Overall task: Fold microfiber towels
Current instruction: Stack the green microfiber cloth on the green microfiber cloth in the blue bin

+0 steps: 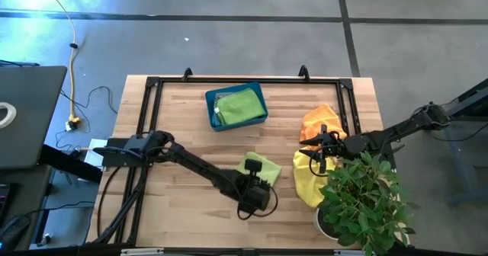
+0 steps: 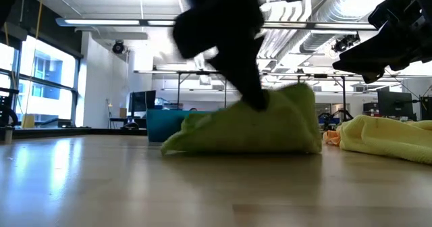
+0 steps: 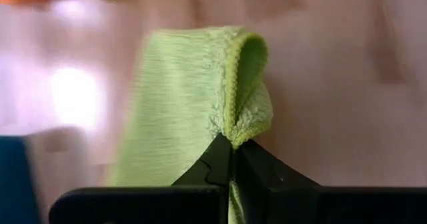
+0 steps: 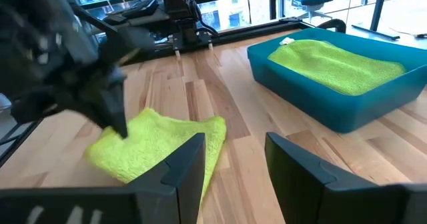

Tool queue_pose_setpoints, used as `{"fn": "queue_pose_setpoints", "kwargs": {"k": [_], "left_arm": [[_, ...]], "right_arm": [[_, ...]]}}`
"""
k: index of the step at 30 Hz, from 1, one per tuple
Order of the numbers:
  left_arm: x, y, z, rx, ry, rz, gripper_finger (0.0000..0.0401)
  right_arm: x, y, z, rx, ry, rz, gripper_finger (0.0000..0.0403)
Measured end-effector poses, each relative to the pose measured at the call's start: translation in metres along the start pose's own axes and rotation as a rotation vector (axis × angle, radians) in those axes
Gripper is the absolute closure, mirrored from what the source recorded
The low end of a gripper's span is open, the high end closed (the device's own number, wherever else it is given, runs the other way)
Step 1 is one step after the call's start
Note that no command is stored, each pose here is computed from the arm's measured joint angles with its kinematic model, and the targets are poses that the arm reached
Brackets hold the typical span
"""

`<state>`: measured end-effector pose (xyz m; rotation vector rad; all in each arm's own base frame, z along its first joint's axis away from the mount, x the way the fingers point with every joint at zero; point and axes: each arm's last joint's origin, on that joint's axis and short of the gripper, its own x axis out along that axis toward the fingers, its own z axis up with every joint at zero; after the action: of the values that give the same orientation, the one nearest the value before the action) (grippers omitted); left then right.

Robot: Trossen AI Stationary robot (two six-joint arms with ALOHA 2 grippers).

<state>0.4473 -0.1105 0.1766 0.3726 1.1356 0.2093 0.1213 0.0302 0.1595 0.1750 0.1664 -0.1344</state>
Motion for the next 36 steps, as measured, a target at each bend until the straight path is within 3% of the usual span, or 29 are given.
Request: {"fn": "queue_pose_setpoints", "kwargs": {"k": [7,14,18,24,31,36], "left_arm": [[-0.009,0.076,0.020,-0.073,0.035,0.070,0.0398],[0.002,0.166,0.019,-0.135,0.049,0.018,0.0398],[0.011,0.228,0.007,-0.265,0.024,0.000,0.0398],[0.028,0.309,-0.035,-0.579,0.055,-0.081,0.0389],[0.032,0.350,-0.066,-0.790,0.079,-0.094,0.0390],[0.023,0.360,-0.077,-0.840,0.137,0.007,0.0385]], "right_arm": [[0.000,0.000,0.000,-0.001,0.002,0.000,0.0254],[0.000,0.000,0.000,-0.002,0.005,0.000,0.0254],[0.000,0.000,-0.001,-0.003,0.006,-0.001,0.0254],[0.000,0.000,-0.001,-0.004,0.008,-0.002,0.0254],[0.000,0.000,-0.001,-0.005,0.010,-0.002,0.0254],[0.000,0.000,-0.001,-0.005,0.011,-0.001,0.0254]]}}
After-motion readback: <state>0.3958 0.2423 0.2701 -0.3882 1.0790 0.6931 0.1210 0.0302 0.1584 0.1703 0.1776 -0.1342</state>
